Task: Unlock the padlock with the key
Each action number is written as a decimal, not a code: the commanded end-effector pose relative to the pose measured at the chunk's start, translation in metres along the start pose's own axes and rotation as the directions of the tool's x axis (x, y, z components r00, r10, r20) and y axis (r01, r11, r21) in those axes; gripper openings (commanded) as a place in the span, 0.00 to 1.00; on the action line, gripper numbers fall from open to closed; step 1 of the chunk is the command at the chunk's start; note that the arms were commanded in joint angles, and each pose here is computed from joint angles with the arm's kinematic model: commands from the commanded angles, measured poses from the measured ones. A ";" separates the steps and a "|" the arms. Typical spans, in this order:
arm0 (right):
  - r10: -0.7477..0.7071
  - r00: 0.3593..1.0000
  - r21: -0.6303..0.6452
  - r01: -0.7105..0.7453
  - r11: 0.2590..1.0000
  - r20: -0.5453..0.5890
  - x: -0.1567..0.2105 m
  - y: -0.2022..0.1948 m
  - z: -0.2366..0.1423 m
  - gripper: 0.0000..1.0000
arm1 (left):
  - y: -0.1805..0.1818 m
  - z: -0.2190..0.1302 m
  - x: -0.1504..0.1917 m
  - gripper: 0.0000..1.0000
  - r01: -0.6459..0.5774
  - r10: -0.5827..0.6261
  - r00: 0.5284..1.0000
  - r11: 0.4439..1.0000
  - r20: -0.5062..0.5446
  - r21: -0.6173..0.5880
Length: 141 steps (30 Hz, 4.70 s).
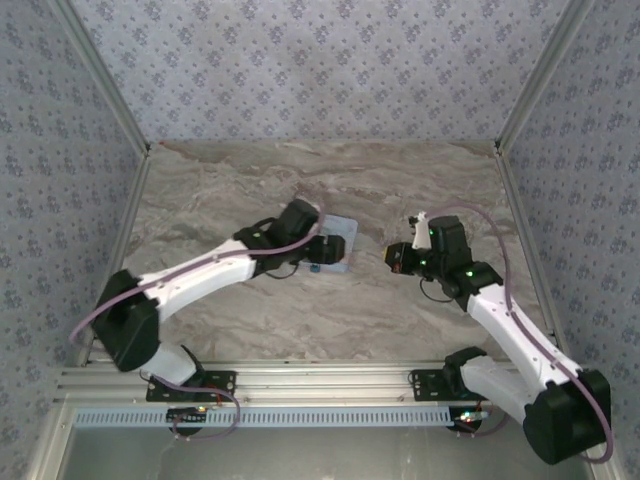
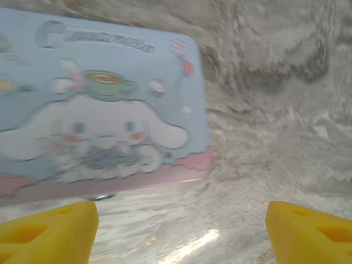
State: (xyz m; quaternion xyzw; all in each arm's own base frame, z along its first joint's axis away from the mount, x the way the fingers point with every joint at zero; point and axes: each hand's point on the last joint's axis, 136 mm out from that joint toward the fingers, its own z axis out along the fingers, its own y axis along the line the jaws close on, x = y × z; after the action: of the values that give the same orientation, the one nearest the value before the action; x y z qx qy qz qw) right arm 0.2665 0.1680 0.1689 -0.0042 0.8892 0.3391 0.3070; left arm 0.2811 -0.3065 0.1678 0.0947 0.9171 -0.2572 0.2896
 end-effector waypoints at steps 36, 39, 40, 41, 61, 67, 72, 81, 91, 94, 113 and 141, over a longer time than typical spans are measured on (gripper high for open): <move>0.082 0.972 -0.082 -0.102 0.991 -0.221 0.020 0.001 0.129 0.00 | 0.056 0.052 0.050 0.69 -0.006 -0.001 0.999 0.986 0.044 0.168; 0.088 0.972 -0.063 -0.104 0.993 -0.219 0.020 -0.003 0.130 0.00 | 0.055 0.058 0.052 0.68 -0.014 0.009 0.999 0.985 0.034 0.169; 0.088 0.972 -0.062 -0.103 0.993 -0.220 0.021 -0.003 0.130 0.00 | 0.055 0.060 0.052 0.67 -0.019 0.013 0.999 0.985 0.032 0.170; 0.089 0.971 -0.060 -0.104 0.993 -0.221 0.021 -0.004 0.130 0.00 | 0.054 0.062 0.053 0.67 -0.022 0.018 0.999 0.985 0.030 0.169; 0.041 0.974 -0.060 -0.056 0.997 -0.223 0.024 -0.005 0.133 0.00 | 0.053 0.092 0.058 0.58 -0.097 0.093 0.995 0.991 0.045 0.094; 0.038 0.974 -0.067 -0.054 0.996 -0.224 0.025 -0.004 0.134 0.00 | 0.049 0.095 0.058 0.51 -0.094 0.090 0.995 0.992 0.053 0.087; 0.039 0.973 -0.066 -0.056 0.996 -0.226 0.026 -0.004 0.134 0.00 | 0.047 0.097 0.056 0.47 -0.083 0.079 0.995 0.994 0.065 0.073; 0.038 0.973 -0.068 -0.054 0.996 -0.226 0.026 -0.002 0.134 0.00 | 0.047 0.099 0.050 0.39 -0.040 0.036 0.995 0.998 0.088 0.049; 0.037 0.973 -0.068 -0.054 0.996 -0.229 0.027 -0.002 0.135 0.00 | 0.048 0.102 0.047 0.33 -0.005 0.001 0.995 0.999 0.097 0.042; 0.032 0.974 -0.072 -0.050 0.996 -0.223 0.025 -0.001 0.134 0.00 | 0.048 0.103 0.047 0.31 0.005 -0.009 0.995 0.999 0.096 0.040; -0.112 0.994 -0.193 0.110 0.975 0.002 -0.025 0.034 0.087 0.00 | 0.025 0.093 0.048 0.25 0.107 -0.112 0.993 0.984 0.026 0.145; -0.295 0.938 -0.171 0.325 0.930 0.180 0.071 -0.007 0.074 0.00 | 0.003 0.084 0.045 0.19 0.393 -0.380 0.919 0.900 -0.103 0.187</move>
State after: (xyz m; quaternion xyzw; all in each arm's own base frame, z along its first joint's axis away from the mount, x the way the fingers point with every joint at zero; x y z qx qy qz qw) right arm 0.2444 0.2160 0.0724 -0.1388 0.8371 0.3628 0.3853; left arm 0.2804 -0.3323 0.0564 -0.0509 0.9112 -0.3655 0.1830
